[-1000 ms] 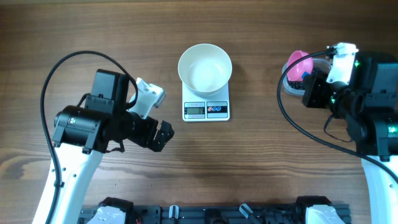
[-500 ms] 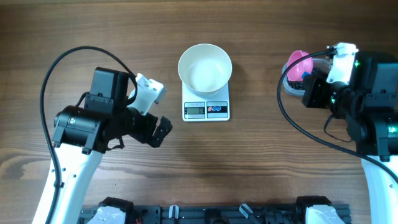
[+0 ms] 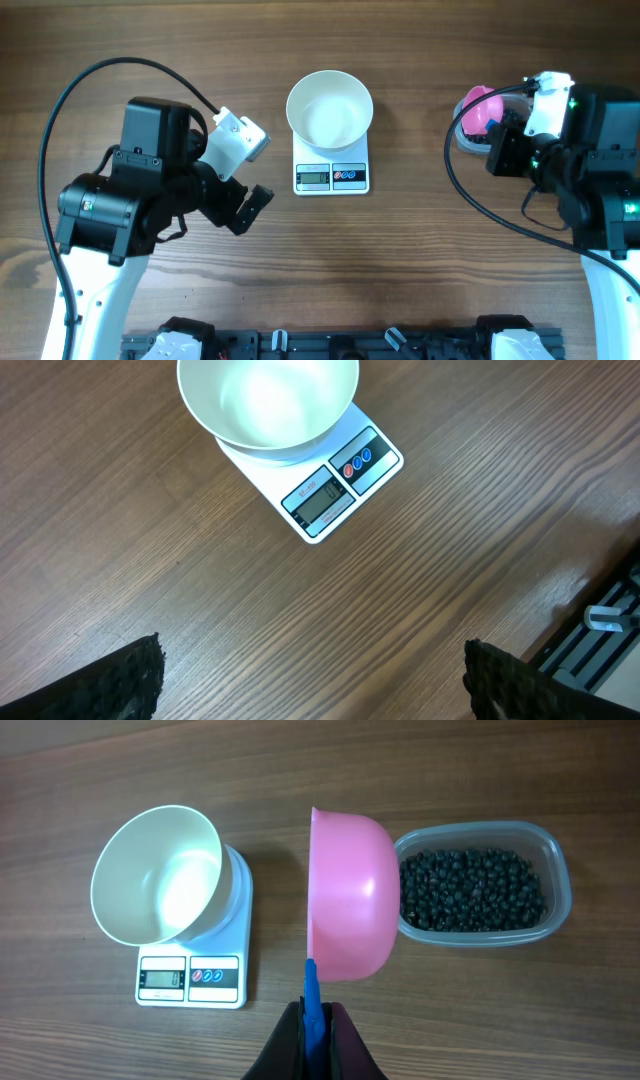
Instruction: Scoop item into bowl and weigh 150g on scale
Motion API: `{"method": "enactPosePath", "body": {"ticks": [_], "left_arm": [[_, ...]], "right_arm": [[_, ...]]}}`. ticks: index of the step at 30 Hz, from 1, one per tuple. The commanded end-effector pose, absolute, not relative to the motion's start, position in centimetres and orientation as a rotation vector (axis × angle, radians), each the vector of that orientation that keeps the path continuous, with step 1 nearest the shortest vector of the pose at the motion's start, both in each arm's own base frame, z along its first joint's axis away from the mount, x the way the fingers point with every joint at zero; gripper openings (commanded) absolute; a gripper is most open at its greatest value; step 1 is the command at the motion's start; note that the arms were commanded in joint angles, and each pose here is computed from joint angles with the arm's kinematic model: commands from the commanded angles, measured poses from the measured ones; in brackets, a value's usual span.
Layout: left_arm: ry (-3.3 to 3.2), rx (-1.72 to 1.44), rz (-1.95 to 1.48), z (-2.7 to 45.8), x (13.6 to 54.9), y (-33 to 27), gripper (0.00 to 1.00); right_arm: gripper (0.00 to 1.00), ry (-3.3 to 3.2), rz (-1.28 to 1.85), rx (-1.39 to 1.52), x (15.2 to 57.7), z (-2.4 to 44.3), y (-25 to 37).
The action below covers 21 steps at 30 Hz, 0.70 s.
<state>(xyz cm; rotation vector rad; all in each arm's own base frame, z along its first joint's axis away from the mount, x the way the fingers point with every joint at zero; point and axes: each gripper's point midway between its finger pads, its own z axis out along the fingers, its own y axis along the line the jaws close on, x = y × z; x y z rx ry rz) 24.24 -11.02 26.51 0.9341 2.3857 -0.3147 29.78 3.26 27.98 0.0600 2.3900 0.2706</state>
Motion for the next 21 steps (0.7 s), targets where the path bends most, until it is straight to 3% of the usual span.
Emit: {"method": "enactPosePath", "body": {"ticks": [1,21], "left_arm": [[2.353,0.921,-0.336,27.52,24.24,-11.37,1.00],[2.375,0.919,-0.317,27.00,24.73,-11.19,1.00]], "right_arm": [[0.04,2.371,0.233,0.042,30.18,28.72,2.82],[0.04,2.392,0.233,0.043,29.80,28.38,2.82]]}}
